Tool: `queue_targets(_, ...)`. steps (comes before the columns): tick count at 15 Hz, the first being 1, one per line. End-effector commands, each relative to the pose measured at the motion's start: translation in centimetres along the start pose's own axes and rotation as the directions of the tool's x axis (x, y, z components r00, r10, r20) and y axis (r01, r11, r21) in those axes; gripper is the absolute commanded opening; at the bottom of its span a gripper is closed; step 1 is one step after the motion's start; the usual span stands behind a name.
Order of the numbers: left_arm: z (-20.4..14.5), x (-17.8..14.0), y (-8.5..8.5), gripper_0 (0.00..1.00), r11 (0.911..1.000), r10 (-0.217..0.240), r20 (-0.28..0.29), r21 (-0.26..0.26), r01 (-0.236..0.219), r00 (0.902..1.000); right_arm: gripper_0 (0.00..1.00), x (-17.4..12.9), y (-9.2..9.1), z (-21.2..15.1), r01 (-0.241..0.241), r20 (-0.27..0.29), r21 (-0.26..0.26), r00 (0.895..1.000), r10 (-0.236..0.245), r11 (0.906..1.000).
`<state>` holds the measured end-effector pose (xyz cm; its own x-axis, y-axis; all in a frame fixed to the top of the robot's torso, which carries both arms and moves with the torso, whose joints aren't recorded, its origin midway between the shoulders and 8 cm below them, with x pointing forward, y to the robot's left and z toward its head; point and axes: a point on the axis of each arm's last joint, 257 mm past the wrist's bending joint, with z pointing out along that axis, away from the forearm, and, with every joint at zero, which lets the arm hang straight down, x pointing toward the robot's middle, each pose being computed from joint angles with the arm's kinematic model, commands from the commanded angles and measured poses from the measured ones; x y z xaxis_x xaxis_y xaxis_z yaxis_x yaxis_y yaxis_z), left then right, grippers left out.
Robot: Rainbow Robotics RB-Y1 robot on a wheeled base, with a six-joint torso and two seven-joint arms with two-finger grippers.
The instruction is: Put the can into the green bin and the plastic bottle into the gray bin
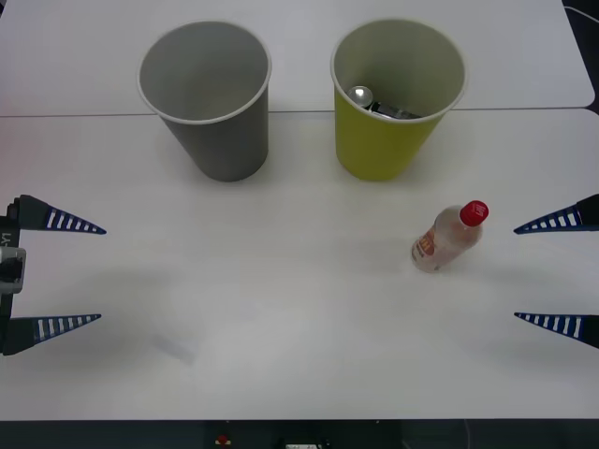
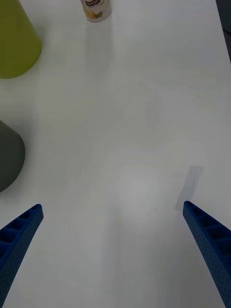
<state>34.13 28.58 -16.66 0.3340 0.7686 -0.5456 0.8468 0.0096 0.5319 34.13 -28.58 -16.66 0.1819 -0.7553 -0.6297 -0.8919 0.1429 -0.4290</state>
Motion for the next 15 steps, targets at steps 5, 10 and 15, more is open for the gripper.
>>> queue_targets(5, 0.0, 0.0, 0.0, 1.00, 1.0000, 0.000, 0.000, 0.000, 0.000, 1.0000, 1.00, -0.5, -0.8, -0.7, -0.011, 0.029, 0.031, 1.000, 0.010, 0.9995)
queue_targets(10, 0.0, 0.0, 0.0, 1.00, 1.0000, 0.000, 0.000, 0.000, 0.000, 1.0000, 1.00, 1.0, -1.7, -1.4, -0.068, 0.054, 0.059, 0.996, 0.064, 0.9960)
queue_targets(15, 0.0, 0.0, 0.0, 1.00, 1.0000, 0.000, 0.000, 0.000, 0.000, 1.0000, 1.00, 3.0, -2.1, -1.2, -0.090, 0.118, 0.110, 0.990, 0.077, 0.9899)
